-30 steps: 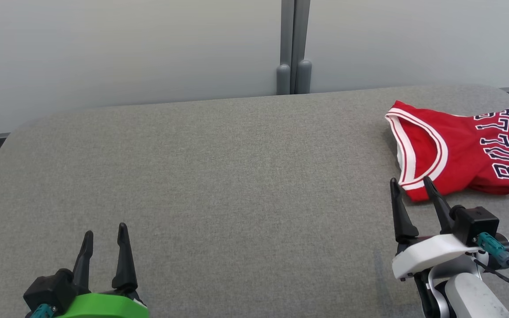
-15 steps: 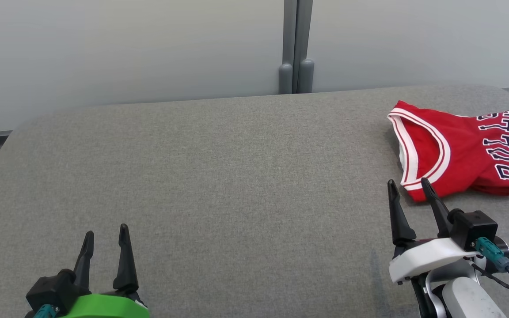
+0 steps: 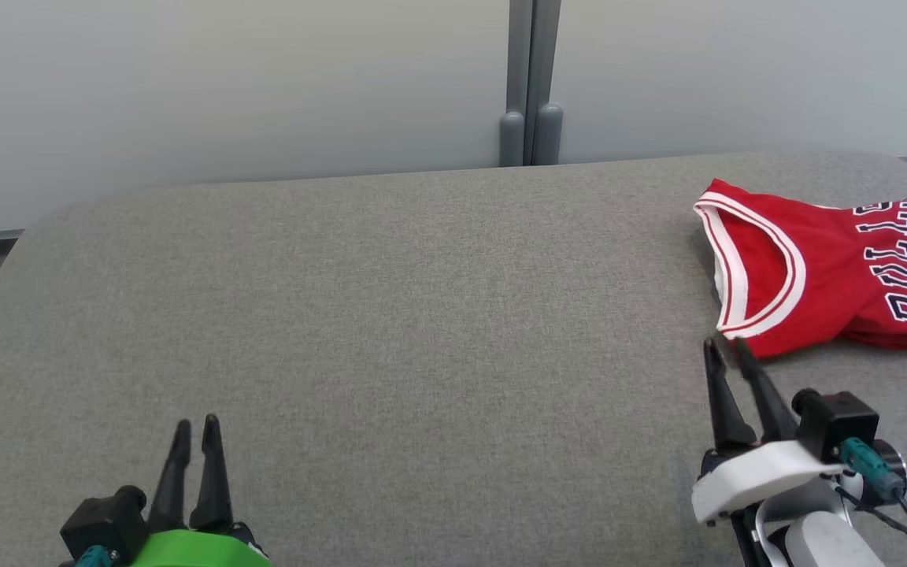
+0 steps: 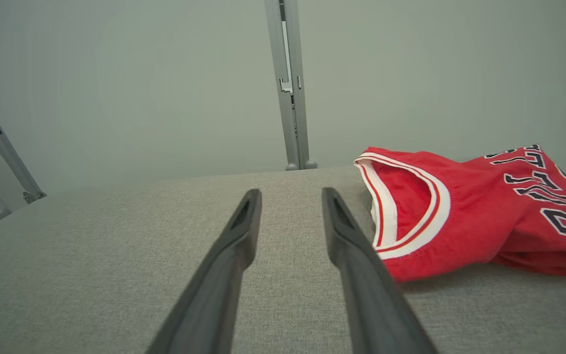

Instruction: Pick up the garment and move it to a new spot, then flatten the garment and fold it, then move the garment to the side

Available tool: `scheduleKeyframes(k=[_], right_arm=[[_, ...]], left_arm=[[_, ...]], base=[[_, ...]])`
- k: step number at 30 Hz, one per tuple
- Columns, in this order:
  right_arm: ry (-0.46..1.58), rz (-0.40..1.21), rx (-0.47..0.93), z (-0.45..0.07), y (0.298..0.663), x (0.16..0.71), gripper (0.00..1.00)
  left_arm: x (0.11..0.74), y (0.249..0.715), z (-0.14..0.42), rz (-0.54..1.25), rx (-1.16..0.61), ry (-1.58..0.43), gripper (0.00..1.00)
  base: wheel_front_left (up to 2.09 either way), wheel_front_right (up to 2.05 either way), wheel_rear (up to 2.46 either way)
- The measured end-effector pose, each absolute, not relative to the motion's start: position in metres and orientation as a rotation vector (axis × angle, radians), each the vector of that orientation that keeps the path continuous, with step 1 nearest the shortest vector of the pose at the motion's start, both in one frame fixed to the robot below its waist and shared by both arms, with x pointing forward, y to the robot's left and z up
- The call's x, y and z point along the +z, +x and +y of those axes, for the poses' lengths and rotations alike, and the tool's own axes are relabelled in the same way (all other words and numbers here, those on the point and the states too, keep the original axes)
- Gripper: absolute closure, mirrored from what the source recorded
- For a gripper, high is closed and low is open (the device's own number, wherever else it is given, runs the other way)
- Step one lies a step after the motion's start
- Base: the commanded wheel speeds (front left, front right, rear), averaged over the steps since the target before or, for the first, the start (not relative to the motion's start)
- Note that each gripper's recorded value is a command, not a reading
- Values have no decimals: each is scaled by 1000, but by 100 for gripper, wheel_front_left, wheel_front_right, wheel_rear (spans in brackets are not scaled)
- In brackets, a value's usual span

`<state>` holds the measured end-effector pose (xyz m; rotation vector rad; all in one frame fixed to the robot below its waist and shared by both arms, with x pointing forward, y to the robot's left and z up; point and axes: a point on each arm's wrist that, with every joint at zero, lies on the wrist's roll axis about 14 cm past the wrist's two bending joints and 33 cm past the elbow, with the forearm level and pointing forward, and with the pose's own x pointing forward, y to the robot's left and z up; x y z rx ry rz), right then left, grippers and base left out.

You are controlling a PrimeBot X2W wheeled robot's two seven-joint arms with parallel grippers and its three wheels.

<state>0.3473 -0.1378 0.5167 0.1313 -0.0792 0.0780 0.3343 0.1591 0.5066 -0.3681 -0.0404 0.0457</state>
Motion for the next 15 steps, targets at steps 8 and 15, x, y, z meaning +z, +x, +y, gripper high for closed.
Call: scheduleKeyframes(k=[8, 15], right_arm=[[167, 24, 73, -135, 332, 485, 100], [264, 30, 63, -135, 333, 486, 100]], left_arm=[[488, 330, 156, 23, 56, -405, 100], [483, 330, 156, 47, 65, -491, 100]], base=[[0, 0, 0], [0, 0, 0]])
